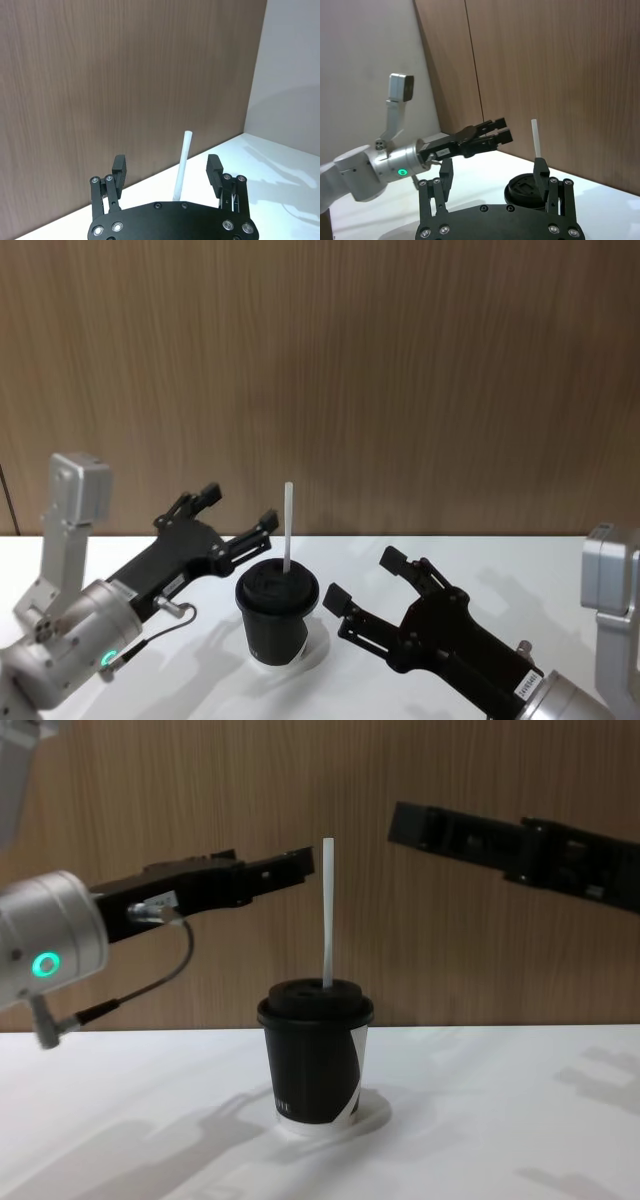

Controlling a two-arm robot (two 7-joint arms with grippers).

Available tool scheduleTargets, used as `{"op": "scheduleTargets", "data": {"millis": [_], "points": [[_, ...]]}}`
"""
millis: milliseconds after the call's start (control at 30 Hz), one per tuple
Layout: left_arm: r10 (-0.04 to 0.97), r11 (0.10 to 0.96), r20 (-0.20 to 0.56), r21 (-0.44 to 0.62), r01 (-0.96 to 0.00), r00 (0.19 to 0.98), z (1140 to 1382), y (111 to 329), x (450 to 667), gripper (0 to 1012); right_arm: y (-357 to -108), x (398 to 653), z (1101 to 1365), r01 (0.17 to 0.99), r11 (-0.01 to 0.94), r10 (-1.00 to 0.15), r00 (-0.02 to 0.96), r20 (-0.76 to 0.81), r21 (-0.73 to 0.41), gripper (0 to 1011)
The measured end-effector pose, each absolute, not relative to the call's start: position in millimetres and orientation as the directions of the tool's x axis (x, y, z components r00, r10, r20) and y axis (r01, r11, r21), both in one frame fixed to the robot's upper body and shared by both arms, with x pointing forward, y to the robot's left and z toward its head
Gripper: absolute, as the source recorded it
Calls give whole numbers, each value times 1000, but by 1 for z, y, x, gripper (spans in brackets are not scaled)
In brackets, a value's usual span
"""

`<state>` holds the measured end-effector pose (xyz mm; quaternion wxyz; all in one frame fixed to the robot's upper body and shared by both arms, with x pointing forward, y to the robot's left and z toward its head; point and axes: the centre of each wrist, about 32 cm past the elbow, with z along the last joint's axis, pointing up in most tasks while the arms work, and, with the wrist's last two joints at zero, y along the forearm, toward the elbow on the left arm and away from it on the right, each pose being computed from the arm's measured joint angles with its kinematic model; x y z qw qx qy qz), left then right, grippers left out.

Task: Pick up the straw with one hand, pass it to the other hand, and insert it into the cup.

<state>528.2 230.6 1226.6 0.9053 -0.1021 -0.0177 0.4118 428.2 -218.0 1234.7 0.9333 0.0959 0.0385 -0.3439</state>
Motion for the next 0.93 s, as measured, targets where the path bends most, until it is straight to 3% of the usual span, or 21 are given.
{"op": "scheduleTargets", "data": {"millis": [533, 933], "points": [[773, 613, -84, -161, -774, 629, 1220, 243, 486, 1003, -211, 441, 1228, 656, 744, -646, 755, -113, 126, 1001], [778, 606, -96, -147, -782, 621, 1218, 243, 471, 1003, -209, 447, 1224, 660, 743, -652, 751, -105, 113, 1001]]}}
